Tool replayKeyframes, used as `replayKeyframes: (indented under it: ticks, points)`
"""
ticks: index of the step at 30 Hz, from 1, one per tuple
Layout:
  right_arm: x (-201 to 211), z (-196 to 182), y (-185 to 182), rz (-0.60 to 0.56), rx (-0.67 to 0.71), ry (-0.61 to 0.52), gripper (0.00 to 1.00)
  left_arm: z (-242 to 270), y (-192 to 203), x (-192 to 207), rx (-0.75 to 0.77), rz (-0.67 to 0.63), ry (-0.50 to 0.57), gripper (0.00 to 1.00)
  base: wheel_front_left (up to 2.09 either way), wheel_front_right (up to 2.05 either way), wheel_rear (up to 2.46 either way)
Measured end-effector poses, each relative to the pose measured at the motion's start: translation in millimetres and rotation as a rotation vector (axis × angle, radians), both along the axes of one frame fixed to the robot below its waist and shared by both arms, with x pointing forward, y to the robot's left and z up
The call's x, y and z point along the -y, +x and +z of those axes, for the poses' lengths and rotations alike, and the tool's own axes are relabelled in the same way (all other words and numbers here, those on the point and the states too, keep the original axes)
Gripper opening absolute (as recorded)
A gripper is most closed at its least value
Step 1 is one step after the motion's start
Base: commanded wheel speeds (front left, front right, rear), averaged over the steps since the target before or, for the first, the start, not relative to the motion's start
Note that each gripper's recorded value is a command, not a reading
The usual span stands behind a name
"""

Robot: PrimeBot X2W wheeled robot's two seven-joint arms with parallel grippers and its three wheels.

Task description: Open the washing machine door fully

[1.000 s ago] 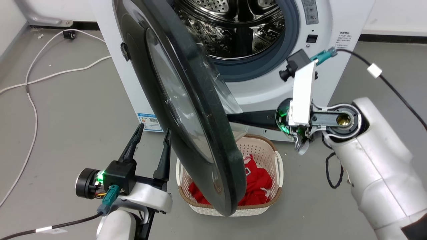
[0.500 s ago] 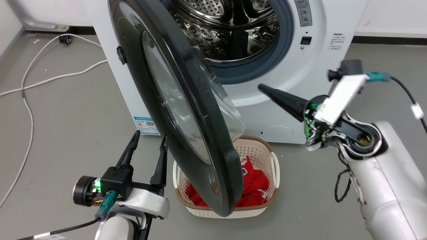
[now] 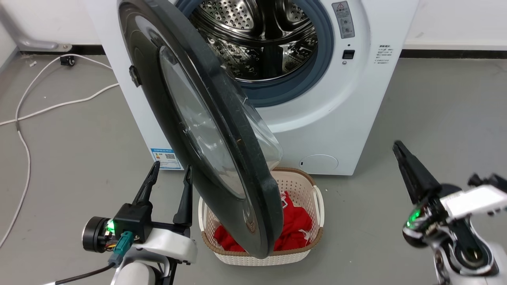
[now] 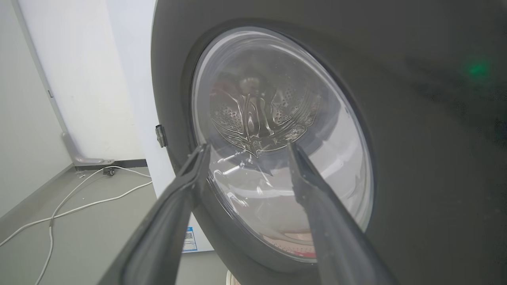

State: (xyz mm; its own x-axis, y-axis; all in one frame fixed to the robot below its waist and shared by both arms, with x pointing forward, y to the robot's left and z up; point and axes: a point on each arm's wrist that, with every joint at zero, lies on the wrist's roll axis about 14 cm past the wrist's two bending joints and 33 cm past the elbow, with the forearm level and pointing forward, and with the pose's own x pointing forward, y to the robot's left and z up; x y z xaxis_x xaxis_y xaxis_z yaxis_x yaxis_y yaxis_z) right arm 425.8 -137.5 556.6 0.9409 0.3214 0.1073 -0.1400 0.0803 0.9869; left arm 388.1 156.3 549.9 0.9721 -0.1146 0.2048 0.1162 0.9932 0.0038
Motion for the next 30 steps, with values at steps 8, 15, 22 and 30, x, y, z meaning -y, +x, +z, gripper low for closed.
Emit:
replayKeyframes:
  ticks: [8,15,22,30]
  points:
    - [30,-31,-40,-0.193,-0.059,0.018,1.0,0,3,3,0.0,-0.005,-0.003,1.0,0.0,0.0,0.0]
    - [39,-50,-56,-0.332,-0.072,-0.156,1.0,1,5,4,0.001,-0.004,-0.01,1.0,0.0,0.0,0.0]
    - [58,-40,-56,-0.464,0.071,-0.593,1.0,1,6,6,0.004,-0.008,-0.012,1.0,0.0,0.0,0.0]
    - [65,7,-52,-0.536,0.331,-1.211,1.0,0,7,6,0.0,-0.008,-0.011,1.0,0.0,0.0,0.0]
